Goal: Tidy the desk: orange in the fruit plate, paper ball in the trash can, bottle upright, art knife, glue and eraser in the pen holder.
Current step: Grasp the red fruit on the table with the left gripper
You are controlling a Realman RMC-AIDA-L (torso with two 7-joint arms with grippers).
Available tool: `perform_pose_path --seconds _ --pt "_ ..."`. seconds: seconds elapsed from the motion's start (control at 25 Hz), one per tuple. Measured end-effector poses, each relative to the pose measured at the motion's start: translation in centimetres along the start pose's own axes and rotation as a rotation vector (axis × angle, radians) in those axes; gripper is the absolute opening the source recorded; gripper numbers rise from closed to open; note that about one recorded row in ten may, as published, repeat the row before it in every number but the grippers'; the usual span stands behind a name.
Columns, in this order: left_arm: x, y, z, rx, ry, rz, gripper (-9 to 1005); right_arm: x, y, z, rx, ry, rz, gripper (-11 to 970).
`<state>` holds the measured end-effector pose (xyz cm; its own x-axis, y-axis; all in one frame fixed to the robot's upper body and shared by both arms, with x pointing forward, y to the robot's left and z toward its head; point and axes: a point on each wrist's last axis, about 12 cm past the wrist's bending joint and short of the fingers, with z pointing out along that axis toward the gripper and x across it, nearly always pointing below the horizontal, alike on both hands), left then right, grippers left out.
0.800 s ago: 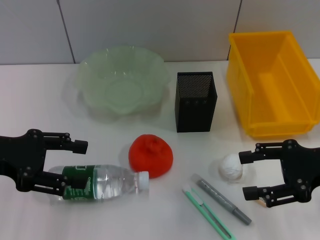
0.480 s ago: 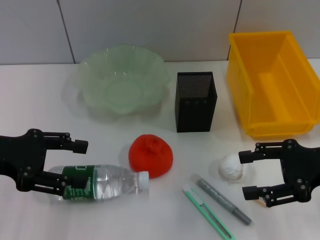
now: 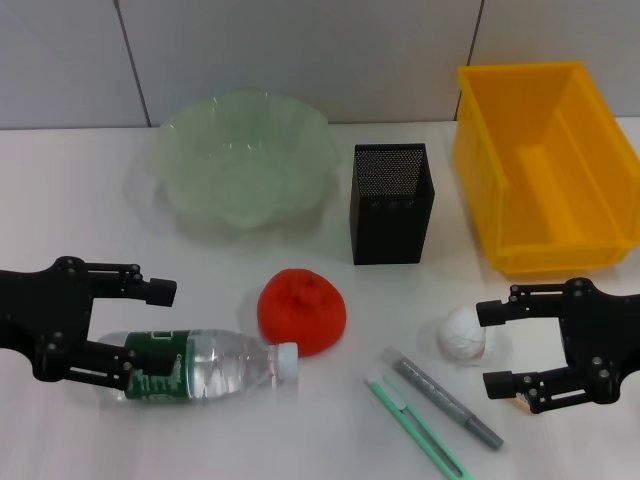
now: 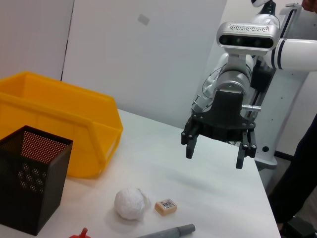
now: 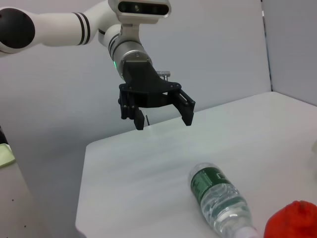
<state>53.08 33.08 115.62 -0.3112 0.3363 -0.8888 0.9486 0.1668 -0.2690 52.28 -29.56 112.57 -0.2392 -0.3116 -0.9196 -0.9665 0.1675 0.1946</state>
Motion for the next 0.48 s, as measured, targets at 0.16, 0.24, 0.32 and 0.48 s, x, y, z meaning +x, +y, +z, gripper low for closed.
perform_pose_path --seconds 0.16,0.24,0.32,0.48 --pt "-0.07 0.06 0.04 0.000 0.002 0.003 815 0.01 -0.03 0.00 0.002 0.000 0.000 797" --pt "-0.11 0.08 0.04 -0.001 0.003 0.004 815 0.01 -0.05 0.04 0.002 0.000 0.001 797" --pt "-0.16 0.12 -0.01 -0.006 0.001 0.007 815 0.10 -0.01 0.06 0.003 -0.001 0.004 797" --pt "-0.45 0.37 0.14 -0.039 -0.006 0.023 815 0.50 0.22 -0.33 0.015 -0.004 0.016 796"
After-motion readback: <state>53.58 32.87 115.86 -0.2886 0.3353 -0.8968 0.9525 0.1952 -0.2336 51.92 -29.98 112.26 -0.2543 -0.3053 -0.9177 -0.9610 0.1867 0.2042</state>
